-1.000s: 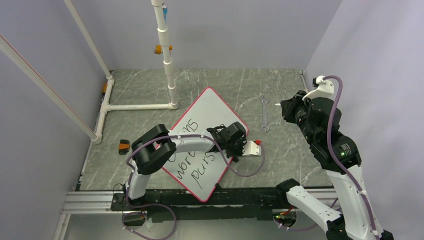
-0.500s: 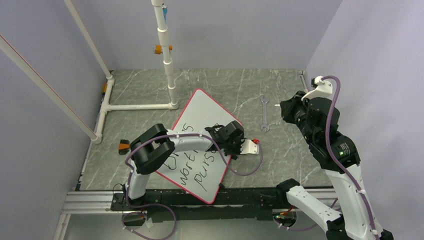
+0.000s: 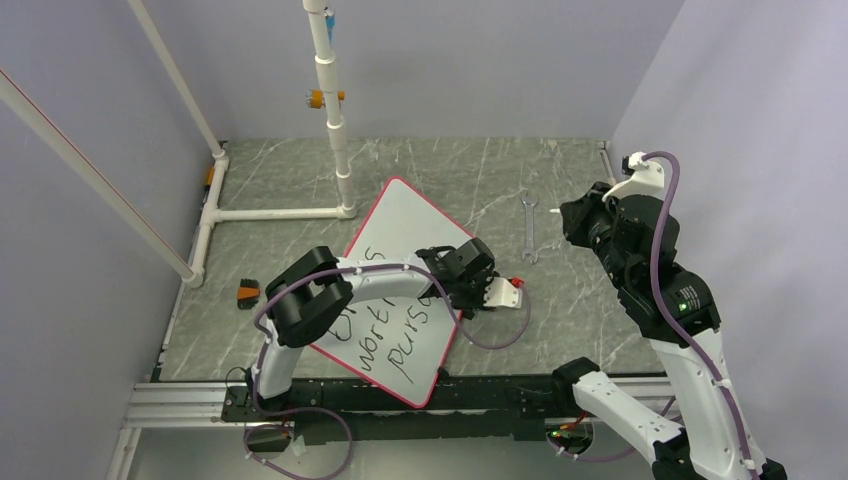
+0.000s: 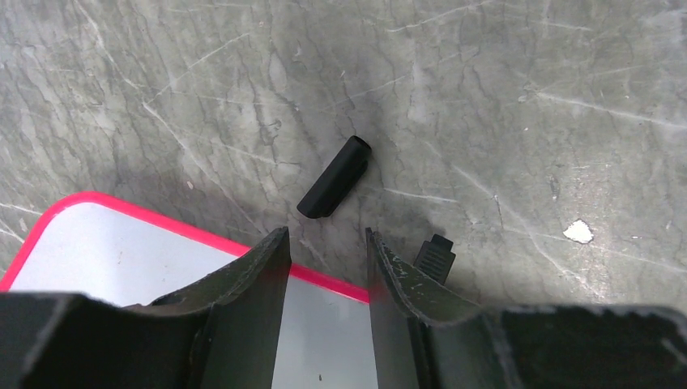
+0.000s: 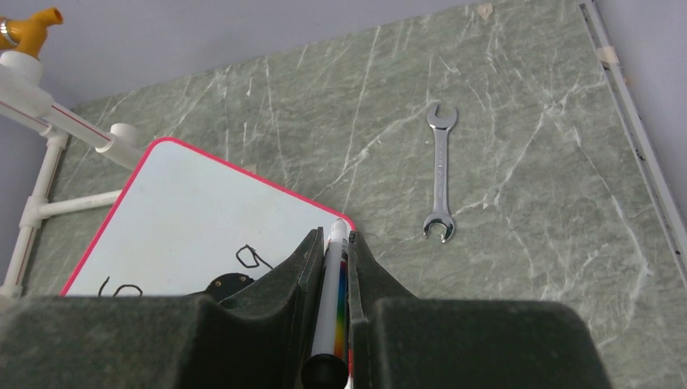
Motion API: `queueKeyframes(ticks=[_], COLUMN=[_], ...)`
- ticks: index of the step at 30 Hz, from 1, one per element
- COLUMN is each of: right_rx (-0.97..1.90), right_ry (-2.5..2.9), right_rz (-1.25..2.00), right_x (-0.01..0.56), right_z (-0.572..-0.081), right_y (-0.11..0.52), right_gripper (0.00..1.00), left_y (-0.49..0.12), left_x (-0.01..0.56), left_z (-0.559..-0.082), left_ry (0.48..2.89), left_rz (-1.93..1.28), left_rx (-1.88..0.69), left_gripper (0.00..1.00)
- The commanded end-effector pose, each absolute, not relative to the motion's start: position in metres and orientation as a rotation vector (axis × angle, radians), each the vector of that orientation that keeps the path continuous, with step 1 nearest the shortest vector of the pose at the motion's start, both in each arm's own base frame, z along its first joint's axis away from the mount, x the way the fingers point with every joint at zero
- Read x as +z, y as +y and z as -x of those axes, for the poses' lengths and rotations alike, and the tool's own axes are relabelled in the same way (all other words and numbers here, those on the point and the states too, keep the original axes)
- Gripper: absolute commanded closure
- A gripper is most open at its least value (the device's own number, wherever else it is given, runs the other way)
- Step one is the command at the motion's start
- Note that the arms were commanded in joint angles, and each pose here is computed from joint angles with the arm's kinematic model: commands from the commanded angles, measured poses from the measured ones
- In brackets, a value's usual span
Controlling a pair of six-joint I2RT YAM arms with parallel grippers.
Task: Write a sentence on the whiteboard
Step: Pick up the pen cap from the center of the board.
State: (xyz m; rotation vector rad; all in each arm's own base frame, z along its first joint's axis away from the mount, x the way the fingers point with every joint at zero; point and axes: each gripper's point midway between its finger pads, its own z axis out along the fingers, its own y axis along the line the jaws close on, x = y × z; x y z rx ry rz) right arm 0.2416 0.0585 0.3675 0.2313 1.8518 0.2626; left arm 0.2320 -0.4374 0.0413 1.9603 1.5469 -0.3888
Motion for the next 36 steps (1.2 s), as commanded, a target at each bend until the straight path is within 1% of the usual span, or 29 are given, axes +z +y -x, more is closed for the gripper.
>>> queueKeyframes(ticks=[1,16,21,24,31,33,36], right_rx=[0.257,0.242,0.241,0.239,0.24,0.237,0.233], right_ry=[1.801,1.797,1.798,1.799,1.808,1.808,1.809], right_rz=[-0.227,-0.224,-0.219,-0.217,-0.214,-0.213,-0.214], right_x=[0.385,0.387,0.388,0.388,0.385,0.386,0.386], right_z=[-0.239,-0.237,-0.236,-0.235,-0.236,-0.236,-0.237], right_y=[0.054,0.051,0.051,0.05,0.051,0.051,0.051], right_gripper=[1.0,1.0,1.0,1.0,1.0,1.0,1.0], left_y=[-0.445,-0.468,-0.468,-0.467,-0.465,-0.464,-0.465], left_x=[0.042,0.032,0.023,0.018,0.003,0.001,0.002], left_z=[-0.233,-0.233,-0.228,-0.222,-0.205,-0.204,-0.204], left_ry=[1.495,1.422,1.414,1.407,1.42,1.425,1.434], left_rz=[-2.016,-2.09,-2.164,-2.207,-2.277,-2.284,-2.28], left_rx=[-0.358,-0.352,-0.363,-0.397,-0.467,-0.47,-0.474], left_gripper=[0.56,0.53,0.55,0.6,0.76,0.86,0.95])
